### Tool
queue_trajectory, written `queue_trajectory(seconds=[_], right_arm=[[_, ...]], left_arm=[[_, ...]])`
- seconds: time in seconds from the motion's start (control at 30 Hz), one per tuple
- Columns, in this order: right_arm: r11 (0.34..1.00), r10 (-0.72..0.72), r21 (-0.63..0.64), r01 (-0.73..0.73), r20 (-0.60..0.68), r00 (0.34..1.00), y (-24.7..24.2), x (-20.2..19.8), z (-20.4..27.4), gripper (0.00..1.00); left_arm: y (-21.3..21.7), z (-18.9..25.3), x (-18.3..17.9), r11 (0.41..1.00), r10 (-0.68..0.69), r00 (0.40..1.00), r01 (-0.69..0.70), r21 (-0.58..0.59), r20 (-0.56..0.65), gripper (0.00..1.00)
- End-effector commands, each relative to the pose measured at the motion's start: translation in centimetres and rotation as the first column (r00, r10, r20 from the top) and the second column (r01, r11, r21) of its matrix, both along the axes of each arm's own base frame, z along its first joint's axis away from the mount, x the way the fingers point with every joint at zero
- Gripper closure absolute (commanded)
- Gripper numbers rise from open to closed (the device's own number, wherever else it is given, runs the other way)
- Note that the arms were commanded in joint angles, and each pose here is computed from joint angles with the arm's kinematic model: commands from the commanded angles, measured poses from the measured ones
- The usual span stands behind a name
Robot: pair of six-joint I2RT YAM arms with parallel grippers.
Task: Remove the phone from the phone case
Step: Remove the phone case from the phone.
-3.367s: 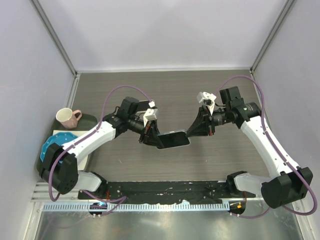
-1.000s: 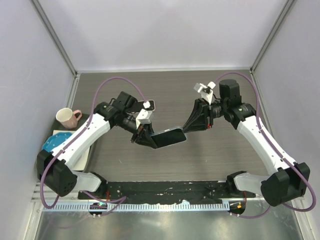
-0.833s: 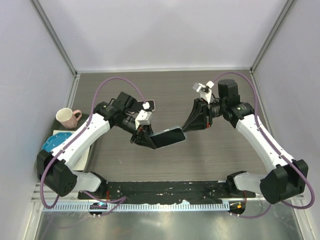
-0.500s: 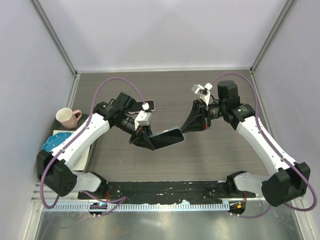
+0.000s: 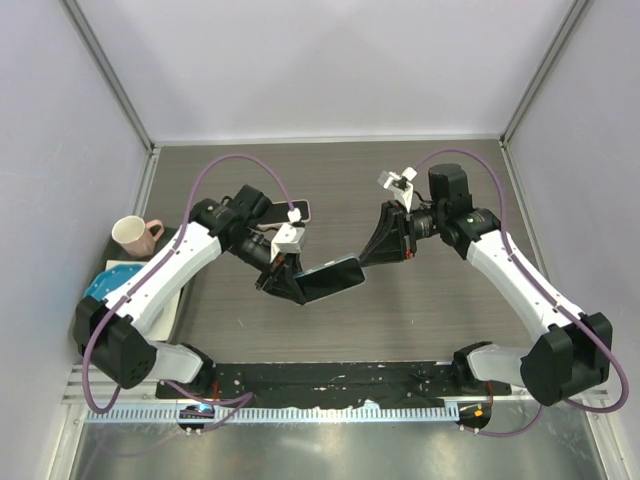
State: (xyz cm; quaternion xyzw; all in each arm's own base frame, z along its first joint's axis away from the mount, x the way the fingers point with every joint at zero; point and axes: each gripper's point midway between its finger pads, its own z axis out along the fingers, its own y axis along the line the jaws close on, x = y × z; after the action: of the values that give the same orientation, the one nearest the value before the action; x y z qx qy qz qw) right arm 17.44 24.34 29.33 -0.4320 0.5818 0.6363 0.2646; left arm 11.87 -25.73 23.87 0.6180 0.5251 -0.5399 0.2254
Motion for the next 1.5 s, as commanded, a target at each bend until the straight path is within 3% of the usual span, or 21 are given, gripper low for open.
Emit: queue_trajectory(seconds=[0.0,0.2,0.3,0.37,0.43,0.47,0.53,0.57,0.6,0.9,1.3,1.47], right_arm=[[0.977,-0.185,-0.082,0.196,0.13,0.974,0.4,5.5,-3.3,0.99],[0.986,-0.151,-0.046,0.157,0.126,0.981,0.0,4.6,-1.7,0.99],[0.992,-0.122,-0.022,0.127,0.147,0.981,-0.2,3.5,-0.4,0.91],[0.993,-0.115,-0.017,0.12,0.177,0.978,-0.5,2.7,0.1,0.9],[0.993,-0.109,-0.02,0.115,0.178,0.978,-0.7,2.0,0.0,0.88],[0.993,-0.11,-0.017,0.115,0.189,0.976,-0.8,1.8,0.1,0.88],[0.994,-0.104,-0.016,0.109,0.191,0.976,-0.8,1.3,0.1,0.86],[0.994,-0.105,-0.013,0.11,0.201,0.974,-0.8,1.0,0.3,0.85],[0.994,-0.106,-0.015,0.112,0.208,0.972,-0.8,0.9,0.2,0.82],[0.988,-0.131,-0.044,0.147,0.265,0.955,-1.3,0.2,0.0,0.52],[0.923,-0.25,-0.18,0.339,0.389,0.887,-3.0,3.7,-3.5,0.43],[0.953,-0.208,-0.142,0.267,0.33,0.921,-2.4,2.3,-3.9,0.42]], left_arm=[[-1.3,10.6,-6.0,0.849,-0.224,0.972,0.233,-0.473,0.076,1.0],[-1.2,9.1,-5.8,0.861,-0.208,0.97,0.242,-0.448,0.123,1.0],[-1.8,7.1,-4.0,0.894,-0.179,0.974,0.219,-0.392,0.135,1.0],[-1.9,5.8,-2.6,0.932,-0.142,0.988,0.154,-0.329,0.058,1.0],[-2.5,5.1,-0.8,0.945,-0.107,0.992,0.124,-0.303,0.072,1.0],[-2.6,3.9,-0.2,0.971,-0.067,0.997,0.072,-0.229,0.029,1.0],[-3.8,3.8,2.0,0.974,0.003,0.998,0.012,-0.227,0.066,1.0],[-3.7,2.5,2.0,0.986,0.061,0.995,-0.072,-0.151,-0.073,1.0],[-4.8,3.0,3.8,0.972,0.106,0.994,-0.099,-0.213,0.018,1.0],[-5.3,2.0,5.8,0.962,0.212,0.977,-0.207,-0.18,0.012,1.0],[-4.8,1.3,6.4,0.955,0.234,0.972,-0.226,-0.191,0.016,1.0],[-4.8,2.1,7.1,0.941,0.272,0.962,-0.268,-0.208,-0.009,1.0]])
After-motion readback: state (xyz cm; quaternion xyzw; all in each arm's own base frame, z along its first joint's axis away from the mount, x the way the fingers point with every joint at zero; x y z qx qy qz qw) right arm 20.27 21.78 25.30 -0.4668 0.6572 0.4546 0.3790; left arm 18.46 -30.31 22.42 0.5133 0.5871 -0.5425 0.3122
